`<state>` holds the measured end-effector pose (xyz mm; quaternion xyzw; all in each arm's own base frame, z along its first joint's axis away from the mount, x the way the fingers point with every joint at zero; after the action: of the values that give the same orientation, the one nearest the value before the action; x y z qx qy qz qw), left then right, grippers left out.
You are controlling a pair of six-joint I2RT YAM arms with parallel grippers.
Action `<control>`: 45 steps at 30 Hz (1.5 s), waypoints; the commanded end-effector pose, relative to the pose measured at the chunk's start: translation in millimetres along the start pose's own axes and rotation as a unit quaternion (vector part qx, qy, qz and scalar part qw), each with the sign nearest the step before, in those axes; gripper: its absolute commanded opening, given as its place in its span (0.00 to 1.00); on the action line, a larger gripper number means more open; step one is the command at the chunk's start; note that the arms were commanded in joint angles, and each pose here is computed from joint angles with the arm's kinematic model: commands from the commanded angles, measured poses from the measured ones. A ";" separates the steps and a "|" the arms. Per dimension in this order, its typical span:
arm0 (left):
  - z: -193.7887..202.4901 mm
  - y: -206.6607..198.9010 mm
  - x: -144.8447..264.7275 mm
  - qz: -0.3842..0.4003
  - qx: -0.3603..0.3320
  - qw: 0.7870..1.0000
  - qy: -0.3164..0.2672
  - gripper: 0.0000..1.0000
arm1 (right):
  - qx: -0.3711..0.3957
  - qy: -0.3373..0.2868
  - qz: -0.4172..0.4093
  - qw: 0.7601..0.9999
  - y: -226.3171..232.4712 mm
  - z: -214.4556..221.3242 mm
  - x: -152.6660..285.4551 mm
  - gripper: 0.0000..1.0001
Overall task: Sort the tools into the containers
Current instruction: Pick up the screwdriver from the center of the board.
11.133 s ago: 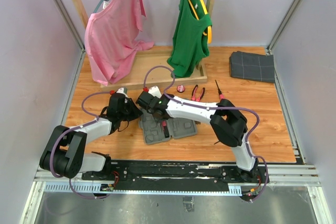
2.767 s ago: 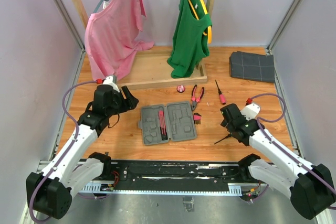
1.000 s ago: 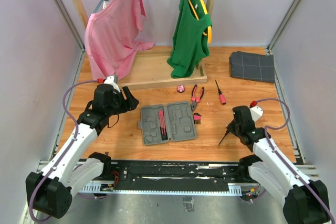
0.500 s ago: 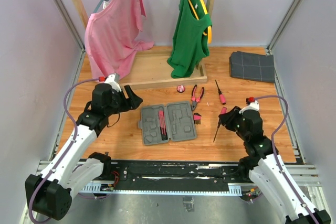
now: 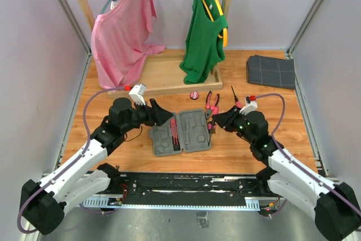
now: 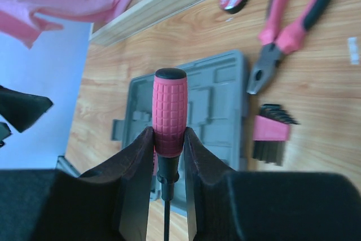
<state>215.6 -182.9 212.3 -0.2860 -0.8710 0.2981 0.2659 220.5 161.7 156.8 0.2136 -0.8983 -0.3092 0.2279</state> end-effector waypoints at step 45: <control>67.3 -82.7 -40.0 0.128 -0.047 0.988 0.068 0.01 | -0.048 -0.038 -0.155 0.986 108.6 -6.5 -11.0 0.48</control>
<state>171.3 -285.1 189.8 -0.4061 -0.8171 0.2686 0.3086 209.0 243.6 221.6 0.3313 -0.8399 -0.4013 0.1541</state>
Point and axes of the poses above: each gripper's point midway between its finger pads, its own x axis back along the fingers, its own y axis along the line the jaws close on, z = x × y, the point moved 4 cm from there along x, back along the fingers, and after that the axes turned 5 degrees about x, right-handed, at the moved point
